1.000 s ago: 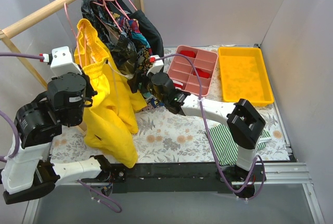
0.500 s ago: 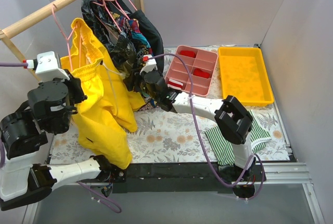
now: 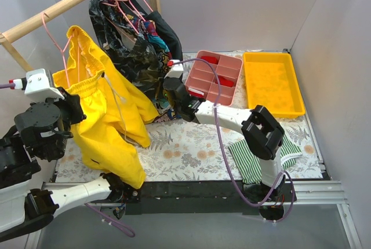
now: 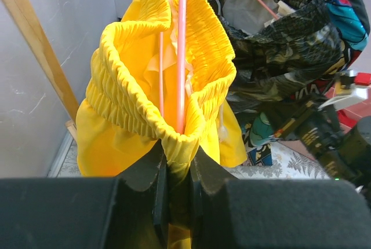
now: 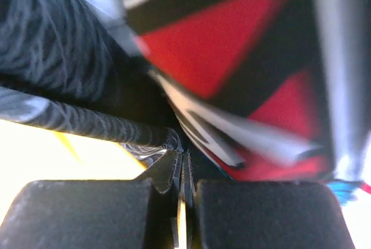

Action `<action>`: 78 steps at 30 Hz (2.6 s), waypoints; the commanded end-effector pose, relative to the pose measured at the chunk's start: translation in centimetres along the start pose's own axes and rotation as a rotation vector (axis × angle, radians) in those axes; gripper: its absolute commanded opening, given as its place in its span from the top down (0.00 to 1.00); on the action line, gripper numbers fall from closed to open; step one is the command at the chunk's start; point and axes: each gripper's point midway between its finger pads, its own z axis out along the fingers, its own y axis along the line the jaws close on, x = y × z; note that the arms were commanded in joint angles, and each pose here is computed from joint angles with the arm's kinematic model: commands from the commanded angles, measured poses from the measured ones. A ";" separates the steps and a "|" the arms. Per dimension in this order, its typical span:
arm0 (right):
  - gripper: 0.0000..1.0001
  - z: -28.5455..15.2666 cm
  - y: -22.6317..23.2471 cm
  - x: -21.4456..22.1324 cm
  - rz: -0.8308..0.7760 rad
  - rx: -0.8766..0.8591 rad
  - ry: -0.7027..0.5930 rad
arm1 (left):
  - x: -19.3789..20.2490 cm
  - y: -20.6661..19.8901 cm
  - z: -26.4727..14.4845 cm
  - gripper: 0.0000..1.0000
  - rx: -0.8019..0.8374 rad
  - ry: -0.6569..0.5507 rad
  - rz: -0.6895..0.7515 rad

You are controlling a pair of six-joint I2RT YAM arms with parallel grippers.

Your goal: Place the shorts on the hanger

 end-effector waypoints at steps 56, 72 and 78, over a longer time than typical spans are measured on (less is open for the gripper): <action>0.88 -5.5 -3.6 -4.8 -0.071 0.047 0.061 | 0.0 -2.6 16.4 1.00 -0.332 -0.098 0.016; 0.37 -8.0 -1.0 -6.3 0.006 -0.083 0.076 | 1.3 -3.5 15.0 0.39 -0.230 -0.026 -0.002; 0.29 -9.3 -0.4 -6.4 0.037 -0.126 0.091 | 1.6 -4.3 13.3 0.02 -0.140 0.015 -0.025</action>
